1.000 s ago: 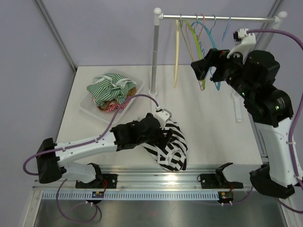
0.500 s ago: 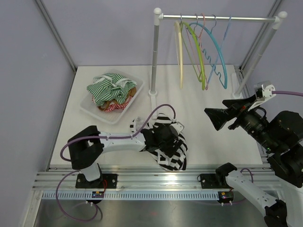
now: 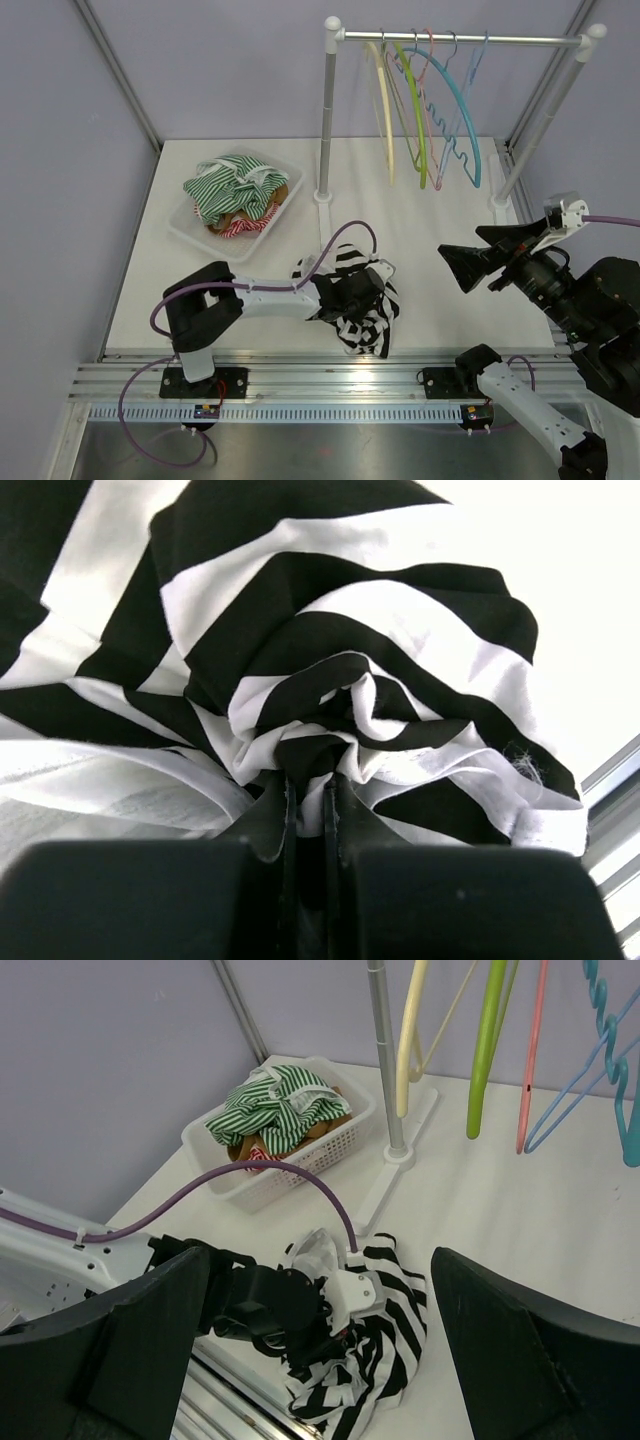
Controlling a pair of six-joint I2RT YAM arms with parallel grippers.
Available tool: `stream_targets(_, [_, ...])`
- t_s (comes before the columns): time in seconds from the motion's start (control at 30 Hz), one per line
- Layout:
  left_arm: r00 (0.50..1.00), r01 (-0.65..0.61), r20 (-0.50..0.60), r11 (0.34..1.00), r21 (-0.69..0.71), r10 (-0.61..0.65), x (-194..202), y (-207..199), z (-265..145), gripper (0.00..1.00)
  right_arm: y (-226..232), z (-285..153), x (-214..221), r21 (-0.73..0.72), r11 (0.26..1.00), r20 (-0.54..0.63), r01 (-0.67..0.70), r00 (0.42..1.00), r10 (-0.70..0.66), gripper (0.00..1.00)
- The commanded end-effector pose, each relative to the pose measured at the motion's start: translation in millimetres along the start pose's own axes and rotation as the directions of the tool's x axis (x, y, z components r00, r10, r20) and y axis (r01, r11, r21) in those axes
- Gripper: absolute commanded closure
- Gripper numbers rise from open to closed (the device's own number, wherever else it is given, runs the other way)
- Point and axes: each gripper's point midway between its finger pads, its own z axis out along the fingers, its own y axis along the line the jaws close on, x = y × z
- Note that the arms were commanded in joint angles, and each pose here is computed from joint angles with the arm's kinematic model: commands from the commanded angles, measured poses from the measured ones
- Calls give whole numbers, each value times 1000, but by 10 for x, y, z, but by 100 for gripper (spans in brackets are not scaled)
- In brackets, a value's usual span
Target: Remove the tank top from the hanger
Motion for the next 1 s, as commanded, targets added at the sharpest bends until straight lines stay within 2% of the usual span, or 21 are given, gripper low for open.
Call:
stream_targets(0.0, [999,31,33,998,-62,-29,-186,103,-387,100,-2,-65,-92,1,999,50,33,998,-33,1])
stream_targets(0.07, [988,90,136,991,-96,-76,-457,199,-757,100,-11,-121,-118,10,999,69,38,997,-38,0])
stream_targets(0.1, [984,107,163,976,-190,-76,-489,401,-906,100,-23,-133,-122,16,999,74,39,996,-40,1])
stream_targets(0.17, [959,186,258,950,-251,-119,-692,567,-1237,100,-24,-170,-124,17,999,84,40,996,-41,0])
stream_targets(0.23, [921,274,359,904,-329,-148,-848,838,-1679,100,-21,-189,-126,16,999,90,40,995,-42,0])
stream_targets(0.27, [916,296,370,882,-368,-153,-842,991,-1815,100,-24,-192,-123,17,999,91,40,995,-42,0])
stream_targets(0.3, [888,342,429,864,-369,-168,-932,1102,-2041,100,-17,-199,-124,13,999,94,41,995,-42,0])
stream_targets(0.37, [857,404,475,833,-379,-199,-1054,1332,-2303,100,-3,-216,-137,6,999,106,43,993,-43,0])
stream_targets(0.47, [803,469,553,807,-359,-221,-1299,1624,-2711,100,14,-240,-169,-2,999,126,46,991,-45,1])
stream_targets(0.53, [785,484,579,803,-349,-221,-1434,1765,-2895,100,26,-257,-183,-7,999,135,47,990,-46,0])
stream_targets(0.57, [753,513,610,801,-308,-247,-1579,1875,-3030,100,39,-268,-195,-13,999,142,49,989,-47,1])
stream_targets(0.6, [748,506,618,809,-300,-239,-1663,1939,-3102,100,37,-268,-200,-12,999,143,51,988,-49,0])
stream_targets(0.63, [741,532,620,787,-312,-256,-1714,2126,-3112,100,49,-278,-208,-18,998,148,52,988,-49,1])
stream_targets(0.7, [725,521,632,819,-241,-275,-1946,2174,-3255,100,73,-288,-232,-30,998,158,61,986,-56,0])
stream_targets(0.73, [735,550,604,791,-268,-307,-1933,2431,-3176,100,81,-298,-246,-32,997,162,64,985,-58,1])
stream_targets(0.8, [704,565,629,797,-214,-330,-2132,2567,-3349,100,108,-310,-278,-44,996,173,72,983,-64,0])
stream_targets(0.83, [681,606,643,763,-225,-351,-2131,2829,-3422,100,121,-315,-284,-50,996,175,75,982,-65,0])
stream_targets(0.87, [691,608,612,768,-203,-385,-2154,2921,-3298,100,141,-321,-300,-60,995,182,77,981,-65,0])
stream_targets(0.9, [672,620,626,763,-183,-396,-2238,3024,-3362,100,149,-331,-300,-64,995,185,77,981,-64,1])
stream_targets(0.93, [650,658,628,730,-185,-427,-2183,3264,-3383,100,169,-328,-301,-76,994,191,77,980,-62,1])
stream_targets(0.97, [657,663,586,733,-150,-475,-2184,3360,-3182,100,212,-326,-284,-102,992,188,72,981,-52,1])
